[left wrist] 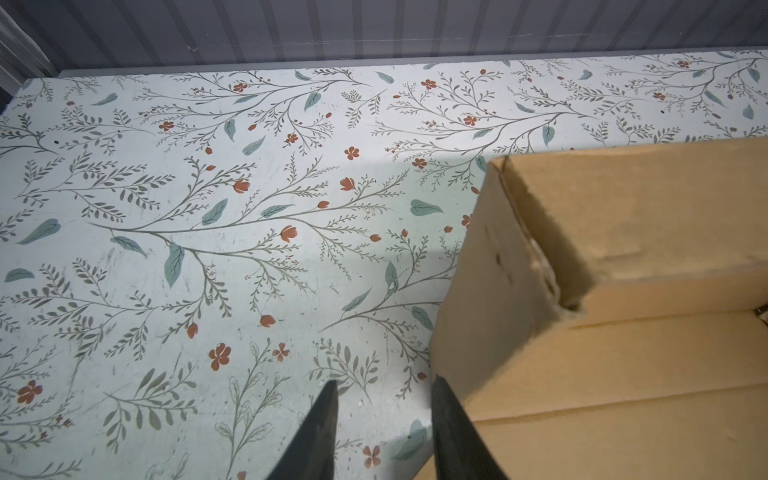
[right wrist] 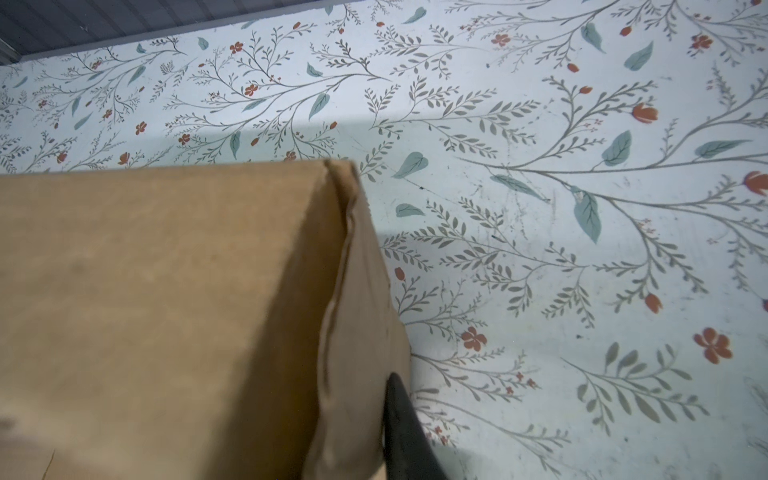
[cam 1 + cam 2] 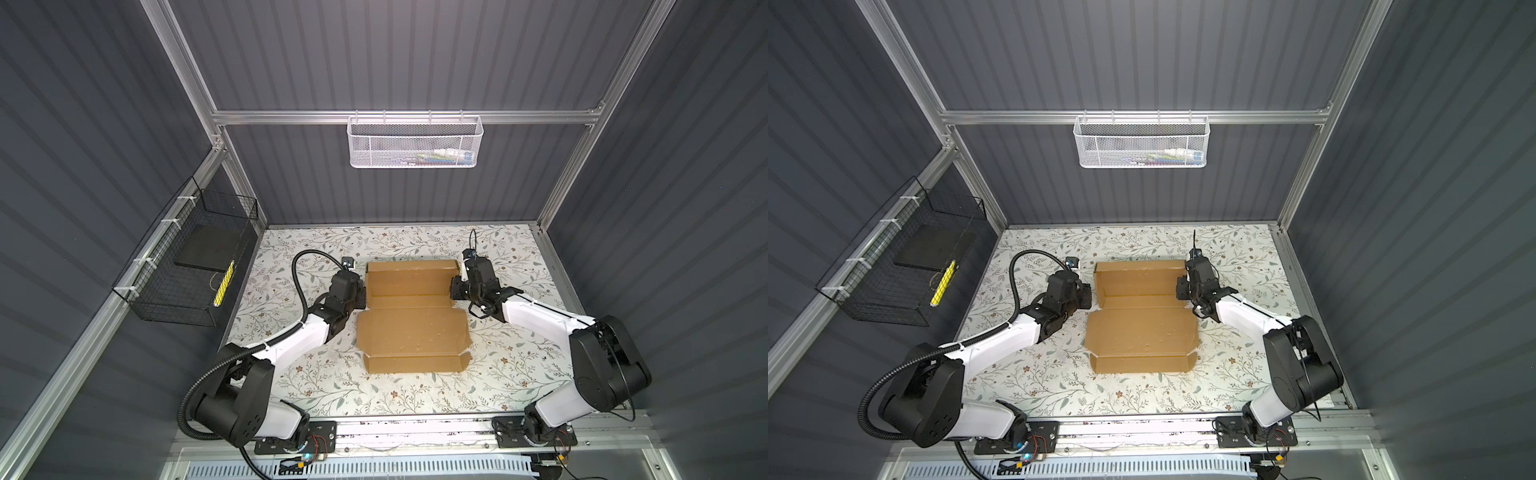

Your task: Fold the paper box

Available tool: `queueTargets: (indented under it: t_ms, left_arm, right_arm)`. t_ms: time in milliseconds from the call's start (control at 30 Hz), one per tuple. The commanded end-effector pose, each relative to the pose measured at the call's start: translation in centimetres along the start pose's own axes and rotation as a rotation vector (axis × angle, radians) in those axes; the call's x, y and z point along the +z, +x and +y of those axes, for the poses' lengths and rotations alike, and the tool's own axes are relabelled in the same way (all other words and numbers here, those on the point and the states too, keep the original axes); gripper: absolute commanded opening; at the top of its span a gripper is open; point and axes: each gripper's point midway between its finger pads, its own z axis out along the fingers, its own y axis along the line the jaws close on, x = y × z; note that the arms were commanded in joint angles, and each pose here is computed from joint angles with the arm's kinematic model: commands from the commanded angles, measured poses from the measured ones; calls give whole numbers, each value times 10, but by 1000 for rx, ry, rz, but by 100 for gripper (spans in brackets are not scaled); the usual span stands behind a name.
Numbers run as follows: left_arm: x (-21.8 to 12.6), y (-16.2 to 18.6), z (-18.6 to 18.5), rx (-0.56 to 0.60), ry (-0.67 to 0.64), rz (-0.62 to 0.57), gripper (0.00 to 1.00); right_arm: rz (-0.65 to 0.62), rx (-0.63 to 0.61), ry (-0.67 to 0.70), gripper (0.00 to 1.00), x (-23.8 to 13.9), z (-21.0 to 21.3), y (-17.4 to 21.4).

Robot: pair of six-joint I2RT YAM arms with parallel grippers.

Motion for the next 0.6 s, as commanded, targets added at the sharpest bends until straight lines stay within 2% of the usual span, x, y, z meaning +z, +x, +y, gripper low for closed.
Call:
queueTargets:
  t_ms: [0,200,567]
  left_arm:
    - [-6,-2,6,-16,-8,-15,38]
    - [-15,-9,13,-34,-3,-30,38]
    - [-41,-25,19,-35,45,-43,39]
  right_arm:
    - [50,-2,4,15,1,2,-1]
    - [151,24,8,12,5,4,-2]
    - [426,108,52,11,8,-4,15]
